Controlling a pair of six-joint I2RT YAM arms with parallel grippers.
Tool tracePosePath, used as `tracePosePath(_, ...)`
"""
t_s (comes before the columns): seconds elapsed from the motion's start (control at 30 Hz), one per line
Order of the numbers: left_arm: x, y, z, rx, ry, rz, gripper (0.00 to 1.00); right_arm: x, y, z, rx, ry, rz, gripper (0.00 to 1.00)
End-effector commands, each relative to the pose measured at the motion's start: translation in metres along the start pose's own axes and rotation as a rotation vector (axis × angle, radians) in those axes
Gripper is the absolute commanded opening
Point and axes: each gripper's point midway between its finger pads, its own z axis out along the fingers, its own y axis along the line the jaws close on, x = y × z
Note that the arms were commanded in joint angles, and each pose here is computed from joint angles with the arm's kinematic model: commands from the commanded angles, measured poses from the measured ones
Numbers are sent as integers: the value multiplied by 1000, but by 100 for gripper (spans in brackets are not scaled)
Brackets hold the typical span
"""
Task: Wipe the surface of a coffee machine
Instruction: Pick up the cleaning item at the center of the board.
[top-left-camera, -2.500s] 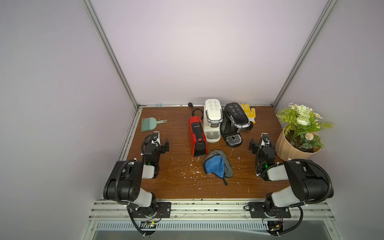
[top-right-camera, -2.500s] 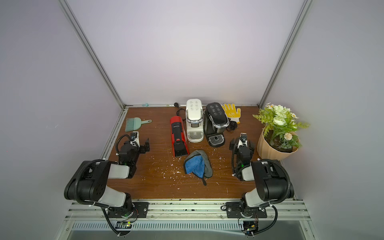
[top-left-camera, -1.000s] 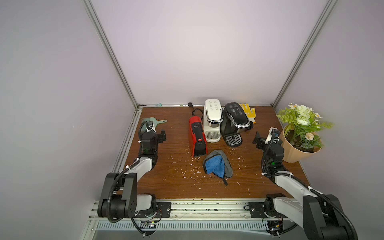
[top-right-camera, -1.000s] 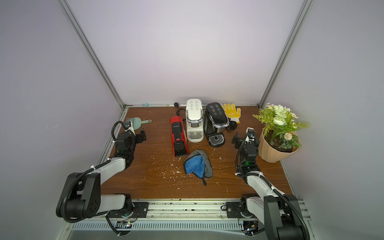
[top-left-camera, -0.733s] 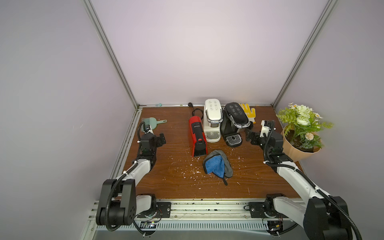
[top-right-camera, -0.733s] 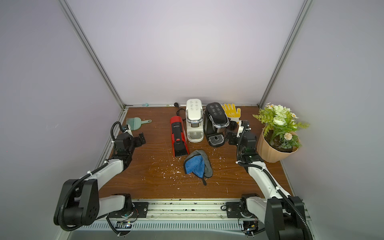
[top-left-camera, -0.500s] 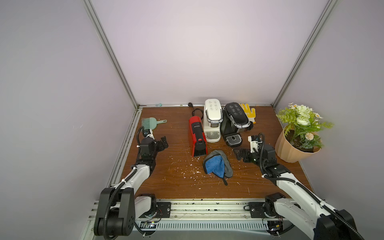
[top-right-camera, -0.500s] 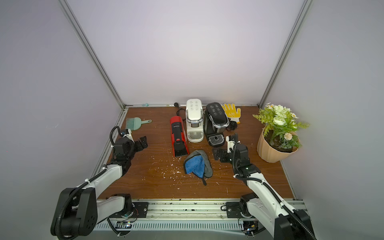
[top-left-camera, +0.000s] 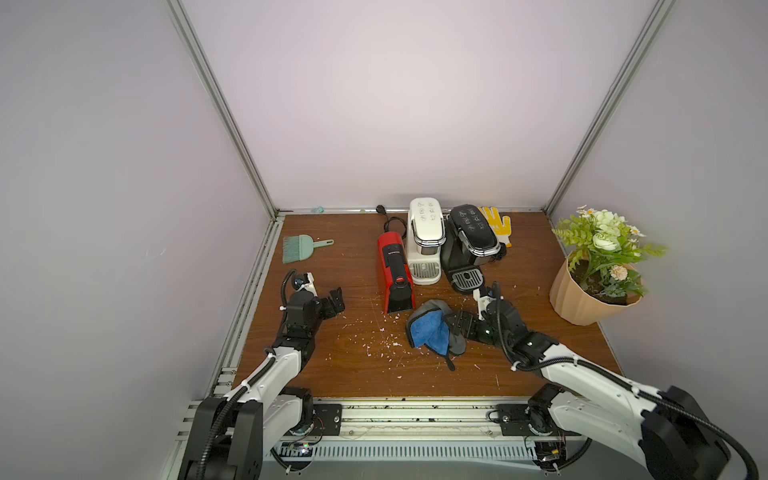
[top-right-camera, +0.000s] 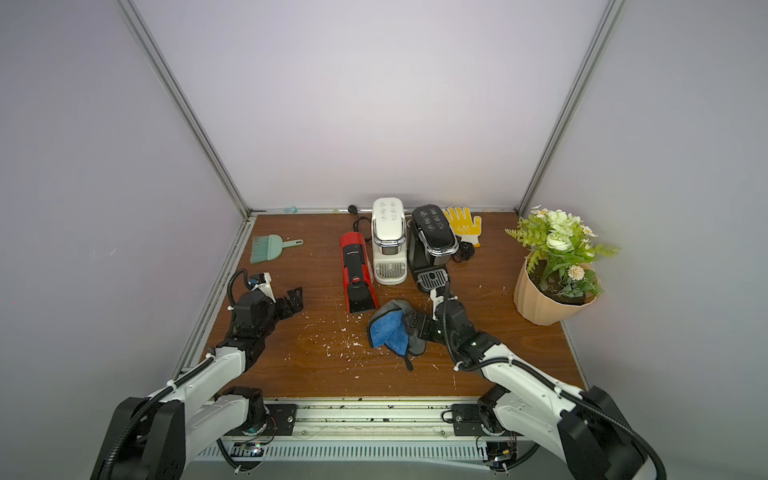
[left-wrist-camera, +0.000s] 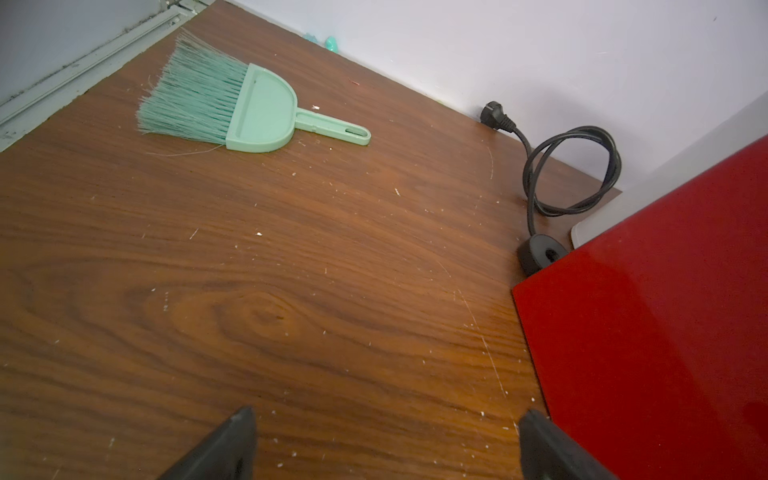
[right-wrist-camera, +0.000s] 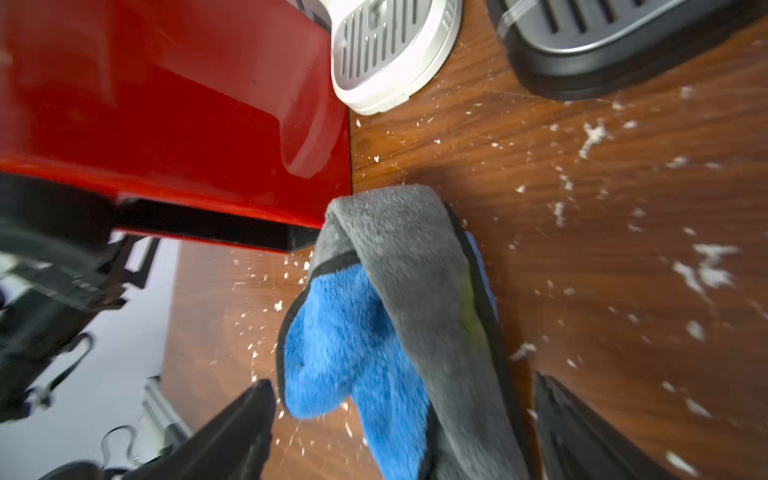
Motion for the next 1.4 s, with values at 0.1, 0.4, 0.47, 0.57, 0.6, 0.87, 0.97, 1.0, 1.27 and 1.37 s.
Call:
tracePosePath(0.1,-9,-5,-4,5,-17,5,99,-4,33,31,30,0,-28,100)
tracePosePath(0.4,-7,-11,-2,33,3,7,99,18,36,77,208,82,-112,100)
tracePosePath(0.47,-7,-11,-1,33,8,7,99,18,25,85,288,82,-122,100)
tracePosePath(0.57,-6,-12,0,35,17,8,99,22,9,96,383,84,-152,100)
tracePosePath(0.6,-6,-12,0,39,20,9,99,24,4,99,409,81,-166,99)
tracePosePath(0.87,-6,-13,0,41,22,6,99,33,-46,81,573,42,-194,57)
tracePosePath(0.97,-5,-13,0,42,21,3,99,28,-44,71,561,20,-205,15)
tracePosePath(1.0,-6,-13,0,41,21,1,99,25,-41,68,555,14,-219,16)
tracePosePath(1.27,6,-21,11,91,79,2,99,-36,60,31,270,-133,-424,16)
tracePosePath(1.37,11,-29,16,138,114,7,99,-65,111,-2,138,-223,-509,17)
